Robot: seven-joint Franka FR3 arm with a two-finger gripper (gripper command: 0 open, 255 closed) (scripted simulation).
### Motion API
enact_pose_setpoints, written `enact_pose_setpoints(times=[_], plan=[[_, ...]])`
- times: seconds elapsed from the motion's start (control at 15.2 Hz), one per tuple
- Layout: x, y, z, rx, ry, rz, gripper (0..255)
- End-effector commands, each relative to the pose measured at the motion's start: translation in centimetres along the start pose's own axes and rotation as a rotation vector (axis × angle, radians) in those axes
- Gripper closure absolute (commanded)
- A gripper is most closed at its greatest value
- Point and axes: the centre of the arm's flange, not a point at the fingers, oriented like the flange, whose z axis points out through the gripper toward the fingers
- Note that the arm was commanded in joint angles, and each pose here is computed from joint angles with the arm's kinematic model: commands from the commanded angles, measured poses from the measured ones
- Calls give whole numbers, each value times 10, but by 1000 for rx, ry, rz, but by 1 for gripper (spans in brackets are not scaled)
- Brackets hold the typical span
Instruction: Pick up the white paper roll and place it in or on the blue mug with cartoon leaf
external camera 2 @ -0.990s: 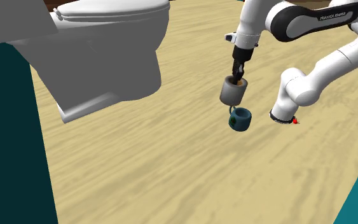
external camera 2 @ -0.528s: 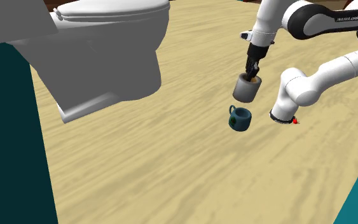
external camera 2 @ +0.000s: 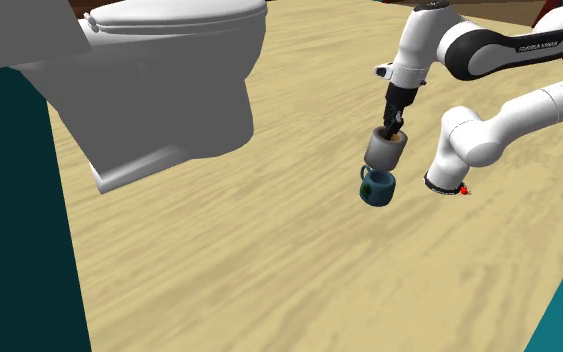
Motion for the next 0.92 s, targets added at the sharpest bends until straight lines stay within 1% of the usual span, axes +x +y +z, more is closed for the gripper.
enact_pose_setpoints(times=[0.0, 0.4, 0.46, 0.86], plan=[[0, 0, 11, 0, 1, 0, 255], [-1, 0, 43, 0, 1, 0, 255], [-1, 0, 52, 0, 1, 0, 255], [-1, 0, 52, 0, 1, 0, 255]])
